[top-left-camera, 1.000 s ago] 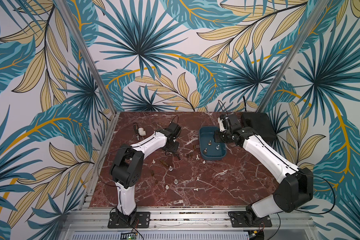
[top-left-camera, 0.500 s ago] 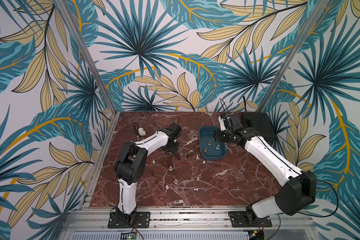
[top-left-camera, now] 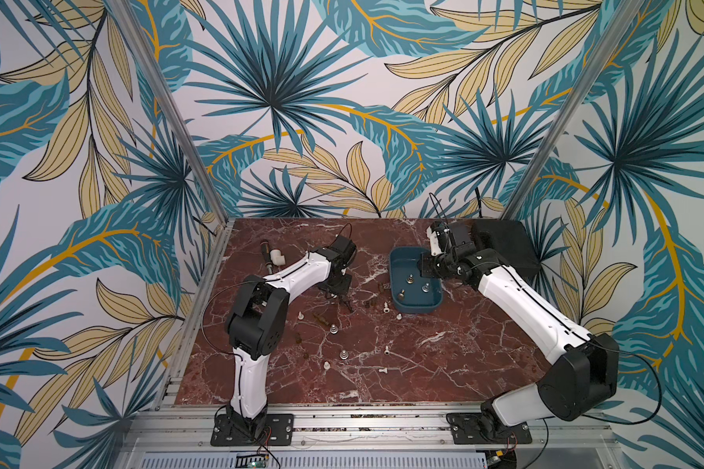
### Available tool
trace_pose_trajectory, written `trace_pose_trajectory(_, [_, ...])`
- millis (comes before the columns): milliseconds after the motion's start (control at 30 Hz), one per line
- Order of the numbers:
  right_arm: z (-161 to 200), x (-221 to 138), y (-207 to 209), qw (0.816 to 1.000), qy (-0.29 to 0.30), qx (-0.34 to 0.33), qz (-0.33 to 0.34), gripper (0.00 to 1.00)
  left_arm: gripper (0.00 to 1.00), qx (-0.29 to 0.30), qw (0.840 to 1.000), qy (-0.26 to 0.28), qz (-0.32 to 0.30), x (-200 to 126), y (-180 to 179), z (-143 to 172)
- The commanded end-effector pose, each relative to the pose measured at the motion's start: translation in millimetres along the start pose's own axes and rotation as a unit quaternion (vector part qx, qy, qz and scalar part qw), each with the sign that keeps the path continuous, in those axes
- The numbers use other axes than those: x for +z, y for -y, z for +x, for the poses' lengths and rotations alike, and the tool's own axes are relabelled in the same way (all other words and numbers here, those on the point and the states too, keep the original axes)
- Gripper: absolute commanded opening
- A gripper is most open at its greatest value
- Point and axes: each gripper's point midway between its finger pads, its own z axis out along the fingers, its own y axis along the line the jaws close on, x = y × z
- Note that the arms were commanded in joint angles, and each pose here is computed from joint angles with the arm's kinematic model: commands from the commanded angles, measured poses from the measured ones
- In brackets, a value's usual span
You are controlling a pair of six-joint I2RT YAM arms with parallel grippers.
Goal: Put the chess pieces into the storage box
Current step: Pick up the chess piece at the center of the board, then place the chess piece in the storage box.
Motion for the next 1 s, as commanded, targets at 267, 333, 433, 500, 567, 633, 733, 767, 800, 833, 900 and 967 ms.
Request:
trace_pose_trajectory(267, [-16, -39, 0, 0.998, 0.07, 0.004, -0.007, 0.34, 0.01, 0.053, 0.984, 0.154, 0.075, -114, 81, -81])
trace_pose_trajectory(333, [-17, -46, 3, 0.996, 0.083, 0.005, -0.004, 0.34, 0.01, 0.071, 0.975, 0.173, 0.12, -124, 111, -87])
trace_pose_trajectory(433, [-19, -57, 10, 0.994, 0.107, 0.013, 0.01, 0.33, 0.0, 0.088, 0.963, 0.199, 0.158, -128, 144, -98])
trace_pose_trajectory(500, [-21, -68, 18, 0.991, 0.128, 0.018, 0.024, 0.34, 0.0, 0.097, 0.961, 0.196, 0.168, -123, 159, -103])
trace_pose_trajectory(567, [-22, -82, 23, 0.988, 0.152, 0.019, 0.032, 0.33, 0.0, 0.11, 0.959, 0.193, 0.174, -115, 173, -106])
trace_pose_trajectory(633, [-24, -94, 27, 0.984, 0.172, 0.018, 0.037, 0.34, 0.0, 0.122, 0.954, 0.19, 0.197, -109, 190, -105])
trace_pose_trajectory(733, [-25, -108, 33, 0.98, 0.19, 0.013, 0.051, 0.33, 0.0, 0.138, 0.947, 0.186, 0.22, -102, 211, -101])
trace_pose_trajectory(767, [-25, -110, 36, 0.98, 0.191, 0.011, 0.056, 0.34, 0.01, 0.143, 0.947, 0.181, 0.223, -98, 216, -99])
trace_pose_trajectory(800, [-25, -111, 37, 0.979, 0.193, 0.01, 0.06, 0.34, 0.01, 0.146, 0.948, 0.175, 0.222, -94, 219, -97])
trace_pose_trajectory(833, [-24, -112, 38, 0.979, 0.192, 0.008, 0.063, 0.33, 0.01, 0.15, 0.949, 0.167, 0.22, -88, 222, -94])
trace_pose_trajectory(900, [-23, -111, 39, 0.98, 0.188, 0.005, 0.066, 0.33, 0.01, 0.156, 0.95, 0.154, 0.222, -79, 227, -87])
trace_pose_trajectory(967, [-21, -109, 39, 0.981, 0.184, 0.005, 0.066, 0.34, 0.01, 0.164, 0.951, 0.141, 0.223, -69, 232, -80])
